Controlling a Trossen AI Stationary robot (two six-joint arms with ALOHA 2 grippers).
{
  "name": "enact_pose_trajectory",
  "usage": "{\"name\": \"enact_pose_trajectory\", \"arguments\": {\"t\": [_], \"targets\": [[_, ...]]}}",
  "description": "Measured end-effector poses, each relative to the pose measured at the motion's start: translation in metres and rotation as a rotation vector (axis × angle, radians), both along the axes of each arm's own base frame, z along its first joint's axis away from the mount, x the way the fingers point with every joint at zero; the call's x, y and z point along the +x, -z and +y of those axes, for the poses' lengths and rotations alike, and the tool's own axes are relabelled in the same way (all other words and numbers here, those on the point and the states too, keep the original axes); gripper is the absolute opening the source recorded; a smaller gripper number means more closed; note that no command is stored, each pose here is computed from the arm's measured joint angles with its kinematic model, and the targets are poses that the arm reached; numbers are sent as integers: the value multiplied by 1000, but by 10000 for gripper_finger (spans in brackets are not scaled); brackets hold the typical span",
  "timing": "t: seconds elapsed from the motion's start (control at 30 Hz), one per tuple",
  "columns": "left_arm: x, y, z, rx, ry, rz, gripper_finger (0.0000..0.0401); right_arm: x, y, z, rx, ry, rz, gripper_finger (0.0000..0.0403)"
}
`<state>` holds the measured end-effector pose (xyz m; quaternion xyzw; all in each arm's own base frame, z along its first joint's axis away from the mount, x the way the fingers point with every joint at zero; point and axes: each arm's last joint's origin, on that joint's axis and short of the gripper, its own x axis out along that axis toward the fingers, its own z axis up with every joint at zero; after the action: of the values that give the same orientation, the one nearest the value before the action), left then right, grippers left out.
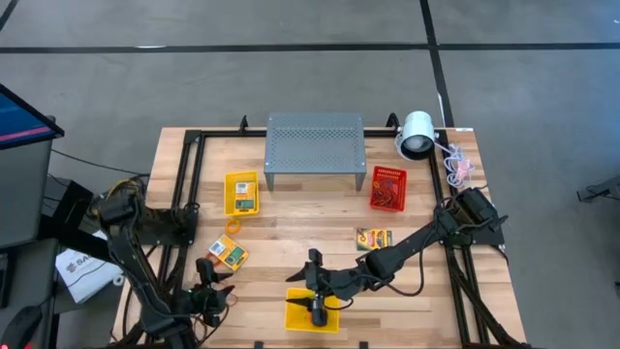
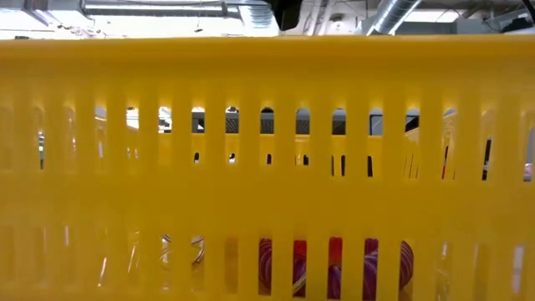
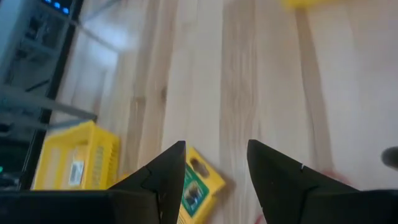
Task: Pick & Place Office Desk Supplies
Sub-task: Put the yellow crayon box into the top yellow bin
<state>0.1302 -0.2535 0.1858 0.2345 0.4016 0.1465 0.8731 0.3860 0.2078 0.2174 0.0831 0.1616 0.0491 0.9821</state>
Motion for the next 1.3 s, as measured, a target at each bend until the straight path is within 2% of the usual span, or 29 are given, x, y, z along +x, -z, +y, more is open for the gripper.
{"name": "enact_pose_trajectory", "arguments": {"t": [0.17, 0.43, 0.63, 0.9, 1.07, 1.3], "targets": [[6, 25, -2, 60, -51, 119, 167, 0, 0, 0, 0, 0, 0, 234], [6, 37, -4, 102, -52, 143, 168, -2, 0, 4, -1, -11, 0, 234], [6, 52, -5, 146, -46, 252, 168, -4, 0, 7, -8, -20, -1, 234], [6, 56, -6, 142, -45, 256, 168, -6, 0, 10, -18, -32, 0, 234], [7, 68, -6, 112, 2, 270, 168, -7, 0, 12, -27, -39, -1, 234], [15, 73, 6, 123, -43, 305, 168, -9, 0, 15, -27, -48, -1, 234]]}}
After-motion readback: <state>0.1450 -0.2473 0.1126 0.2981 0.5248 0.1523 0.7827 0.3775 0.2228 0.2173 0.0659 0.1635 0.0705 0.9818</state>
